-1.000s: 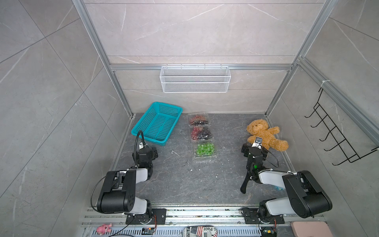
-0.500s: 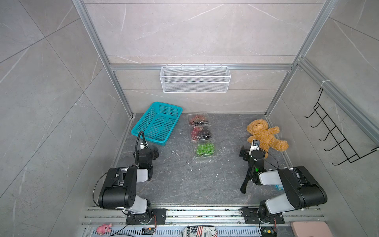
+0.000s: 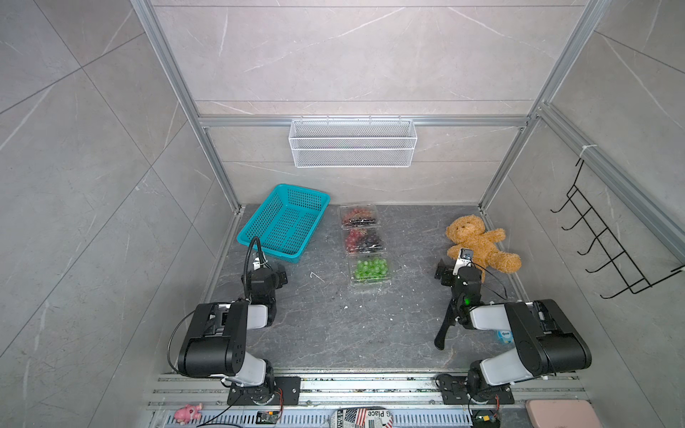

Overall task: Pack grapes into containers
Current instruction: Reset both arms

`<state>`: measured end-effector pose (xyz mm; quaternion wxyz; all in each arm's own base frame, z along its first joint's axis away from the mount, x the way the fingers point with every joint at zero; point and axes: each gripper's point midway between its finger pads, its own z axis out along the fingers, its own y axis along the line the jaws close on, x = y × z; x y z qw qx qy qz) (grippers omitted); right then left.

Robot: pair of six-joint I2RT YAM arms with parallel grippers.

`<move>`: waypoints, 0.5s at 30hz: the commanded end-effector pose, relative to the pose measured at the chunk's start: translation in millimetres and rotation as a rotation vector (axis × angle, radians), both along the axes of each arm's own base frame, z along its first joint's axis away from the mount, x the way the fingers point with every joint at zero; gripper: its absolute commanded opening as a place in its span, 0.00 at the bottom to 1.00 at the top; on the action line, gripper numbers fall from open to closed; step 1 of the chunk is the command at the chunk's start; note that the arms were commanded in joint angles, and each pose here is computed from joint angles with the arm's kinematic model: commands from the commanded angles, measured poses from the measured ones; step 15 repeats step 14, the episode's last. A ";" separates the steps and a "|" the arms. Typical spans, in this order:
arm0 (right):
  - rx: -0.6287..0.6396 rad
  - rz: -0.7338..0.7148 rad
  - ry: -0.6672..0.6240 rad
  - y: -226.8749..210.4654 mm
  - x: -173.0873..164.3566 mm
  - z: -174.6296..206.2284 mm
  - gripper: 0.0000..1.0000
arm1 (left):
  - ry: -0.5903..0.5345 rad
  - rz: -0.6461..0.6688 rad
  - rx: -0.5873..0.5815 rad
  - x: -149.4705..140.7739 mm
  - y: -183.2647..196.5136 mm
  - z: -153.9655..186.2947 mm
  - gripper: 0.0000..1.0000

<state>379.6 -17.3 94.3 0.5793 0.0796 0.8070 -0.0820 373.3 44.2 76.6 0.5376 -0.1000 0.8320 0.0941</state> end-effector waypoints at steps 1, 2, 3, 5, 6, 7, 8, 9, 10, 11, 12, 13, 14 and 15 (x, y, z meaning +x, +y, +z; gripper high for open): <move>0.015 0.004 -0.007 1.4 2.6 3.7 0.99 | -0.048 -0.010 0.019 4.5 1.0 11.7 1.00; 0.015 0.004 -0.006 1.5 2.5 3.4 0.99 | -0.048 -0.009 0.019 4.3 1.2 11.6 1.00; 0.015 0.002 -0.005 1.2 2.5 3.1 1.00 | -0.048 -0.010 0.020 4.4 0.9 11.6 1.00; 0.014 0.005 -0.002 1.7 3.0 2.8 1.00 | -0.049 -0.010 0.020 4.7 1.0 12.0 1.00; 0.013 0.006 -0.001 1.7 3.2 2.8 0.99 | -0.049 -0.010 0.020 4.5 1.0 11.8 1.00; 0.013 0.005 0.002 1.5 3.0 1.8 1.00 | -0.048 -0.010 0.020 4.5 1.0 11.7 1.00; 0.013 0.005 0.003 1.7 3.1 1.7 0.99 | -0.049 -0.009 0.019 4.7 1.0 12.0 1.00; 0.013 0.005 0.001 1.7 3.4 2.2 0.99 | -0.048 -0.010 0.020 4.5 1.0 11.7 1.00; 0.013 0.006 0.002 2.1 3.1 1.9 0.99 | -0.047 -0.009 0.020 4.4 1.2 11.6 1.00; 0.014 0.006 0.000 1.9 3.3 2.4 0.99 | -0.049 -0.009 0.019 4.6 1.2 12.2 1.00; 0.015 0.005 -0.002 1.8 3.2 2.8 1.00 | -0.049 -0.010 0.019 4.7 1.0 12.1 1.00; 0.014 0.005 -0.002 1.6 3.2 2.9 1.00 | -0.049 -0.010 0.019 4.6 1.0 11.9 1.00; 0.015 0.005 -0.004 1.6 2.3 3.0 1.00 | -0.048 -0.010 0.019 4.5 1.0 11.7 1.00; 0.015 0.005 -0.004 1.6 2.3 3.0 1.00 | -0.048 -0.010 0.019 4.5 1.0 11.7 1.00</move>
